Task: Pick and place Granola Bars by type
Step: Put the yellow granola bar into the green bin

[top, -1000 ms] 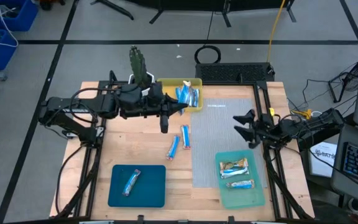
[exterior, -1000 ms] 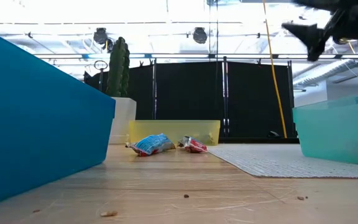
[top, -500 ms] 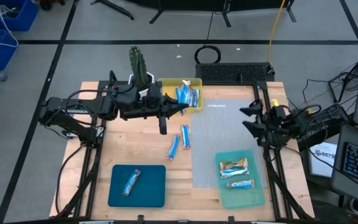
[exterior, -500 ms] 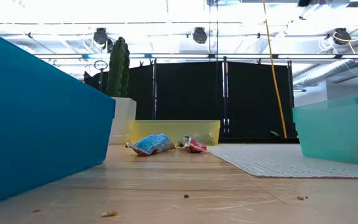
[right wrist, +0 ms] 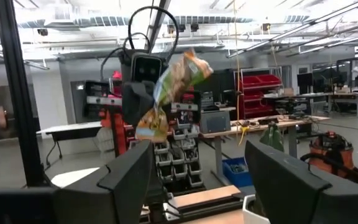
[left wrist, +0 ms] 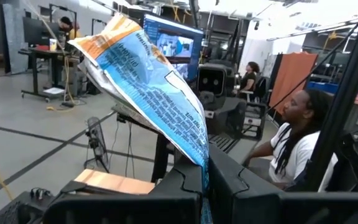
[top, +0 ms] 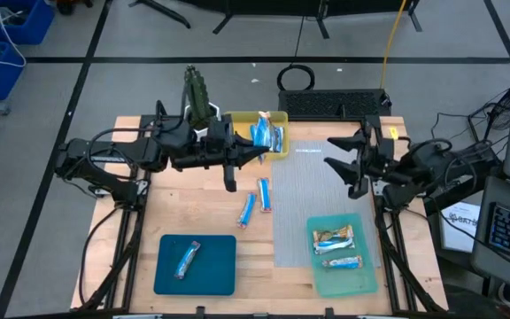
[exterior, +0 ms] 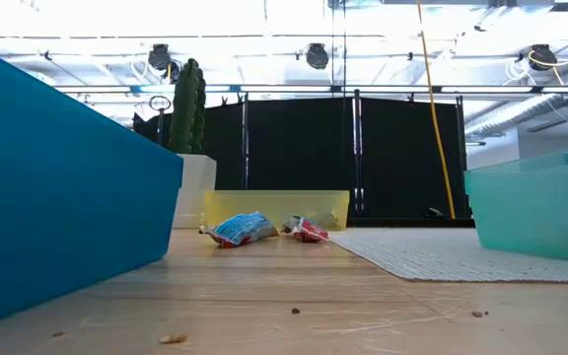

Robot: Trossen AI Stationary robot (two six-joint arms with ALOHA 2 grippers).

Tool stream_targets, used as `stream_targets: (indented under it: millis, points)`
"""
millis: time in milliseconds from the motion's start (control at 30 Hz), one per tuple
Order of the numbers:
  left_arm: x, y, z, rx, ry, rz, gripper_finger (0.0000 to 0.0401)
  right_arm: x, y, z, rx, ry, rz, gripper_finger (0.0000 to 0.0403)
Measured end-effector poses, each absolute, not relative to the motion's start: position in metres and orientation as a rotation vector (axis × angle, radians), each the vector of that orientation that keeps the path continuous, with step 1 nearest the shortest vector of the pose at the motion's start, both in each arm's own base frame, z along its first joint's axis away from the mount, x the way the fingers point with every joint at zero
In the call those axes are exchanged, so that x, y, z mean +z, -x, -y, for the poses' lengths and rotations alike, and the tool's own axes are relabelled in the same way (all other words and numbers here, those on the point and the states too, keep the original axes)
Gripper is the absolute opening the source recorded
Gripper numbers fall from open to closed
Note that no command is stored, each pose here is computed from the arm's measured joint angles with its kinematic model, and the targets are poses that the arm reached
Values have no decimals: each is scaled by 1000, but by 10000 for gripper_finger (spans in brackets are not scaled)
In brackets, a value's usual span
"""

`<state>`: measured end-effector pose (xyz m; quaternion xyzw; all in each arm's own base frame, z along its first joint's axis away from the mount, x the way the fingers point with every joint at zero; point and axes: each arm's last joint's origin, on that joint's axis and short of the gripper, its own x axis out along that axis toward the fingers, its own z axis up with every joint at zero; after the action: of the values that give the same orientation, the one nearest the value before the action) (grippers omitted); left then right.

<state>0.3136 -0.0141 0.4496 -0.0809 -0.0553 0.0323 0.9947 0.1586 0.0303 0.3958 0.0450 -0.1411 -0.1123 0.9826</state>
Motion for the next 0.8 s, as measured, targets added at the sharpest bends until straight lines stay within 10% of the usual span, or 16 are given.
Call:
stream_targets:
  millis: [800]
  points:
    - [451,-311,42,-46,22,124,5,462,-246,-29,-172,-104,133,278]
